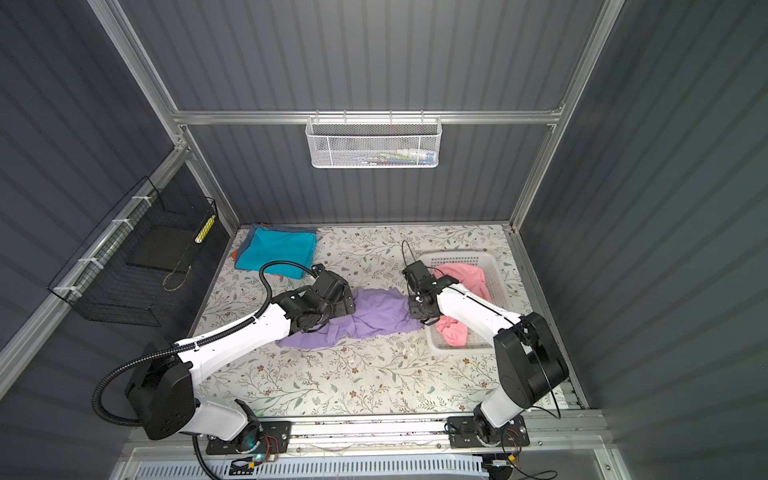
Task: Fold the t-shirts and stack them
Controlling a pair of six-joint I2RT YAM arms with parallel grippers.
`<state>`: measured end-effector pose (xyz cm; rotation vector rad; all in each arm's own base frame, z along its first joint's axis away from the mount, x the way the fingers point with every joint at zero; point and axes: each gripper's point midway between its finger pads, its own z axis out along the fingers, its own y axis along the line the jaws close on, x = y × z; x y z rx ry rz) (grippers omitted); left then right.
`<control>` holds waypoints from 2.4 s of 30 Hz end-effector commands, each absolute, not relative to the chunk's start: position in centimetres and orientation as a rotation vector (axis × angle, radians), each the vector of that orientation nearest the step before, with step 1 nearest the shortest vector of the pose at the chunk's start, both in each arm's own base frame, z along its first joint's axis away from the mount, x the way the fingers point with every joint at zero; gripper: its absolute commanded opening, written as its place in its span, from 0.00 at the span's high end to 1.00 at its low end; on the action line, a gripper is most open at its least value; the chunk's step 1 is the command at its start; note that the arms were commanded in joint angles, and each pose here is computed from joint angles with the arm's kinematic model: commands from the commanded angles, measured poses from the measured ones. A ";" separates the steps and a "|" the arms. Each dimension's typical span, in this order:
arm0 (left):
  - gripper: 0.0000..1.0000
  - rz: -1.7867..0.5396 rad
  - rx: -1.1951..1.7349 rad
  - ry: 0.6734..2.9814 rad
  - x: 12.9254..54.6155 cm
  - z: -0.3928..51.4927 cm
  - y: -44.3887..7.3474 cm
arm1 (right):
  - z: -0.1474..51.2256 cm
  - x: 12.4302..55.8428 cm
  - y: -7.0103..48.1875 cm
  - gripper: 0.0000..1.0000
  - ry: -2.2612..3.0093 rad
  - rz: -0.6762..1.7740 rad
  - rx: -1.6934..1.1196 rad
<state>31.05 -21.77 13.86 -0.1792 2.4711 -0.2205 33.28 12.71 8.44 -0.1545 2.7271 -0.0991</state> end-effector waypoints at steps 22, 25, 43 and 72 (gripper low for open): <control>0.00 -0.256 -0.090 2.624 32.5 10.1 -23.9 | 7.3 53.8 -0.6 0.90 2.582 -0.497 -0.393; 0.00 -0.255 -0.091 2.644 32.8 9.6 -24.4 | 7.6 55.3 -0.8 0.90 2.558 -0.504 -0.410; 0.00 -0.312 -0.092 2.708 33.6 8.4 -26.6 | 10.2 59.1 -3.7 0.79 2.477 -0.610 -0.180; 0.03 0.029 0.151 2.602 26.4 10.6 -24.3 | 20.7 33.2 15.3 0.36 2.271 0.158 -0.164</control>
